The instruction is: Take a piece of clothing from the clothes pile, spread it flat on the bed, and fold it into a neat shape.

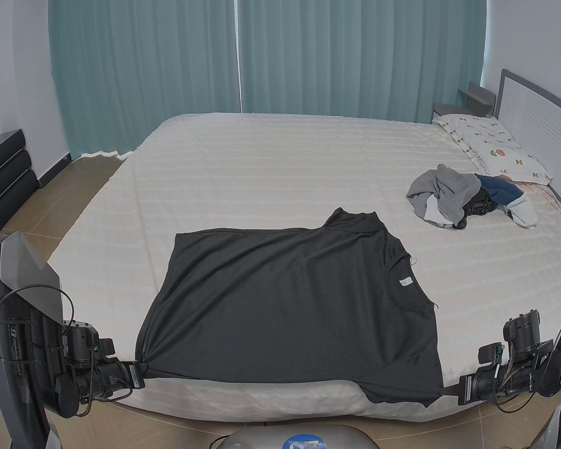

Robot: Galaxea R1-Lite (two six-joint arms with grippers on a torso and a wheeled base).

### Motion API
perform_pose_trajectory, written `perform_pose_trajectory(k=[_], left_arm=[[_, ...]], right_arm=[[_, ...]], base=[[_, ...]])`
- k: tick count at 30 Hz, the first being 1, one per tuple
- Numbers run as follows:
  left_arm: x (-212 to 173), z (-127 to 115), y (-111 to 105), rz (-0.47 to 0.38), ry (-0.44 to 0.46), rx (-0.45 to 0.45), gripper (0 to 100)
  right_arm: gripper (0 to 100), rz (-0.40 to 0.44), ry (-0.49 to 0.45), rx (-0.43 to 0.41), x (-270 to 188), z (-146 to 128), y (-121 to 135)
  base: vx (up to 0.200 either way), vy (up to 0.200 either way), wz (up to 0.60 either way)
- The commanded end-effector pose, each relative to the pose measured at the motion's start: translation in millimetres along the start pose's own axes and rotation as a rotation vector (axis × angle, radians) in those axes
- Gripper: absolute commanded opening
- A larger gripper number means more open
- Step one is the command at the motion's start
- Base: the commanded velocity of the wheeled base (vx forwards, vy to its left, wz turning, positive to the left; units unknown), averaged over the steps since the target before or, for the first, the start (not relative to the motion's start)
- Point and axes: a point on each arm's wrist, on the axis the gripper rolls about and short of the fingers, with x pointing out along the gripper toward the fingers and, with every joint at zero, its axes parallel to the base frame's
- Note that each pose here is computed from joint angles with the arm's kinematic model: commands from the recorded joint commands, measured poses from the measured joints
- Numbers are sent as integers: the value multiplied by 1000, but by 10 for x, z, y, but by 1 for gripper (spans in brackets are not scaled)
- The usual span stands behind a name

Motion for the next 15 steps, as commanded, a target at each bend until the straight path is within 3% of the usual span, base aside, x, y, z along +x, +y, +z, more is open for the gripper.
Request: perform_pose_trajectory(k=[1,9,15], left_arm=[[-41,-13,-1,5,5,12,0],[-175,-23,-34,21,75,51,0],[-205,-81,-7,103,134,117,0]], right_arm=[[0,-8,6,-28,-84,-48,20],[0,-36,13,-43,-111,-64,21],[0,-40,58,-81,-183,-127,38]], base=[[0,0,0],[0,0,0],[0,0,0]])
